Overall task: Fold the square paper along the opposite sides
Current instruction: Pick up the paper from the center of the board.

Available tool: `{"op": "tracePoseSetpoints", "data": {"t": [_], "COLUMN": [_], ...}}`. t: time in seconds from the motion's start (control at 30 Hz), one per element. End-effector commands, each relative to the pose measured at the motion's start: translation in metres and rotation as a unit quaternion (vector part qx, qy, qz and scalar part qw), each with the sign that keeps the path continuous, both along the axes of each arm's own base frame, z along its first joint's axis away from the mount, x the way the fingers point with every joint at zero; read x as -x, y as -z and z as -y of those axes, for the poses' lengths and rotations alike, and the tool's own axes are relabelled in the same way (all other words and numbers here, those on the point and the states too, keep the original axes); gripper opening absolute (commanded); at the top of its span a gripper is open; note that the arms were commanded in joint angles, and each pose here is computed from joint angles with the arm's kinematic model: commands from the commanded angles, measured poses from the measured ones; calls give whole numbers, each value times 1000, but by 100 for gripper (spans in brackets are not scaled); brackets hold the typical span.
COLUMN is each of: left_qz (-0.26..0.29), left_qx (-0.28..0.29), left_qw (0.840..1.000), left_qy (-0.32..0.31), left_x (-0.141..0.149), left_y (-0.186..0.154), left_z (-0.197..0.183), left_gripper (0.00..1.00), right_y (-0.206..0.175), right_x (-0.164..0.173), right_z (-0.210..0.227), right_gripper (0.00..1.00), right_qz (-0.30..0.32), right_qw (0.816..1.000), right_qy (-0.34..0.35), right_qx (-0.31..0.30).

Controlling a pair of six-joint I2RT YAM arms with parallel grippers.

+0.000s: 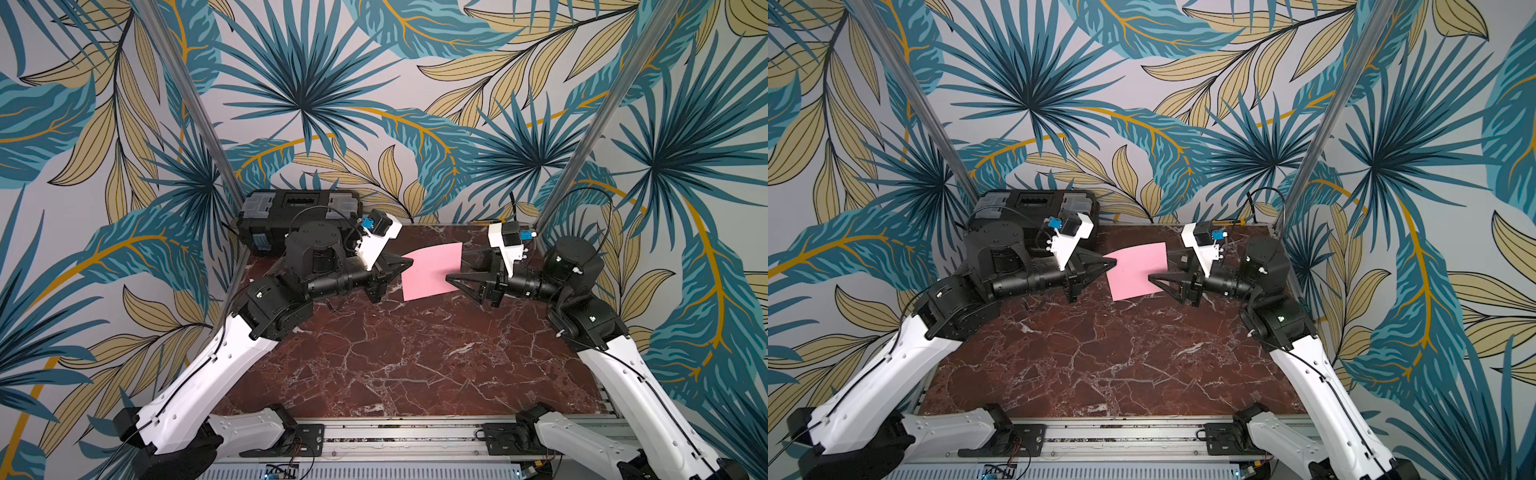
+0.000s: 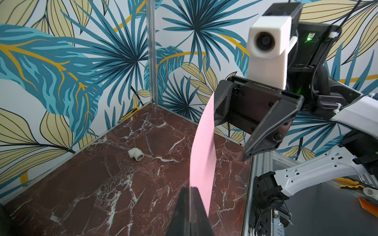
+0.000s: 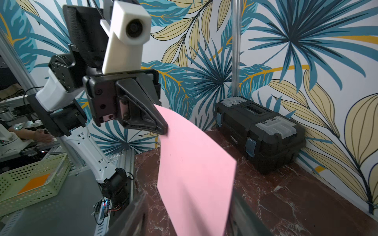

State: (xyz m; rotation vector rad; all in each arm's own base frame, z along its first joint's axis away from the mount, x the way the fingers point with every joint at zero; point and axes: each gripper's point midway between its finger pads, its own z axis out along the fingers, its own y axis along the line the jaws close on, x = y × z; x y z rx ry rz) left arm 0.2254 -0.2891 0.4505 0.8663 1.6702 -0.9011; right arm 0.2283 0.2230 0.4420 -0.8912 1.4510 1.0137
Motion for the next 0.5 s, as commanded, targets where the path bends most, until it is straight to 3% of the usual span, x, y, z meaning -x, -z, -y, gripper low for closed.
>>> {"op": "tracePoseSetpoints", "data": {"t": [0.0, 0.47], "left_qz": [22, 42], "left_qx": [13, 34], "left_qw": [1000, 999], "left_qy": [10, 1], "left_x": [7, 7], "left_y": [-20, -40], "left_z": [-1, -5], "left_gripper": [0, 0], "right_y": [-6, 6], "right_x": [10, 3], "right_z": [-3, 0], "right_gripper": [53, 30], "right_qz": [6, -8], "right_qw": [1000, 1000], "right_qy": [-30, -6], "right_qx": [-5, 10]}}
